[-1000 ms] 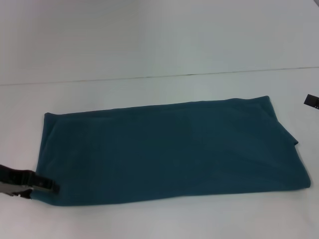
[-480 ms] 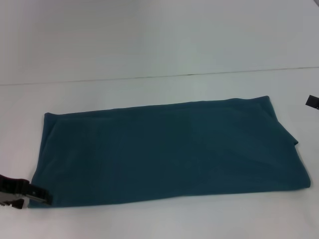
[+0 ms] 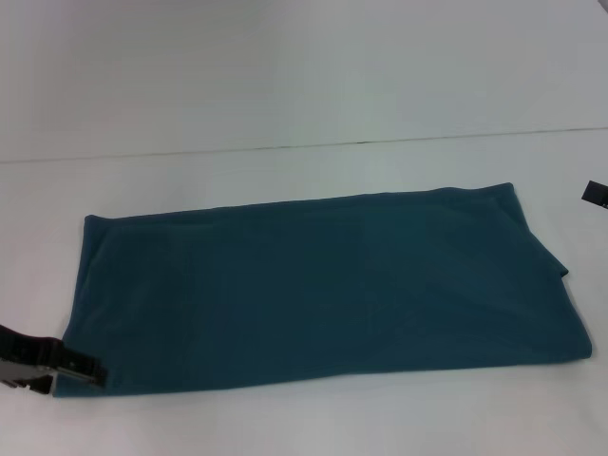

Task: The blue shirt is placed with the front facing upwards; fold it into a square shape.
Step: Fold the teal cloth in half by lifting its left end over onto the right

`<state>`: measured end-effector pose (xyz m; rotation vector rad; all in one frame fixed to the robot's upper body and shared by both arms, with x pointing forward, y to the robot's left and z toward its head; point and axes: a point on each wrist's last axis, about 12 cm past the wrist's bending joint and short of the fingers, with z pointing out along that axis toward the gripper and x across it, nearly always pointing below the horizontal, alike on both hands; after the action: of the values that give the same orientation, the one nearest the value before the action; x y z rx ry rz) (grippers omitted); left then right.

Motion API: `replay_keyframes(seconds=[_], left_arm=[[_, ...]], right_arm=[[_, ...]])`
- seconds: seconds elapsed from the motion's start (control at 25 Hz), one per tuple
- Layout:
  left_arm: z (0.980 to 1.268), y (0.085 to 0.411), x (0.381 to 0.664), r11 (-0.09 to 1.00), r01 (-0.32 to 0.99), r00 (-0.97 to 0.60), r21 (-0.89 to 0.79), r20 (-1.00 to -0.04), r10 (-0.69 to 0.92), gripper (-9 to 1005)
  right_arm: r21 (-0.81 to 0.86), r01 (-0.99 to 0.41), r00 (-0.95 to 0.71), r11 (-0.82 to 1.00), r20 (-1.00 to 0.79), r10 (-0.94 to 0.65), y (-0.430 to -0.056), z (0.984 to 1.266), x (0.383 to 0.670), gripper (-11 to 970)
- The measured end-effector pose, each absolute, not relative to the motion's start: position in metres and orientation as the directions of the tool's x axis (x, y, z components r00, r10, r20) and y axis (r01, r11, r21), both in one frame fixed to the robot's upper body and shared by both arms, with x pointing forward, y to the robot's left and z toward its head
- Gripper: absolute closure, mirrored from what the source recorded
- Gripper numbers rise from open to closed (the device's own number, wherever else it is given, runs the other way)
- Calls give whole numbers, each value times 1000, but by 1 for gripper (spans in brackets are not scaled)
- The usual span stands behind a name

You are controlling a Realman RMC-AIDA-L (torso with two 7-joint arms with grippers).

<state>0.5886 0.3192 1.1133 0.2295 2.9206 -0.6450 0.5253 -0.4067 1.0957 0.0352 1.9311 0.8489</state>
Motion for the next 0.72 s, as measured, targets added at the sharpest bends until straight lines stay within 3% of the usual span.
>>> replay_keyframes(seconds=[0.72], left_arm=[[1114,302,596,888,227,-970,-399,-174,170,91]], right_arm=[[571,-325,-512,754,-777,367,-406,1096,526,43]])
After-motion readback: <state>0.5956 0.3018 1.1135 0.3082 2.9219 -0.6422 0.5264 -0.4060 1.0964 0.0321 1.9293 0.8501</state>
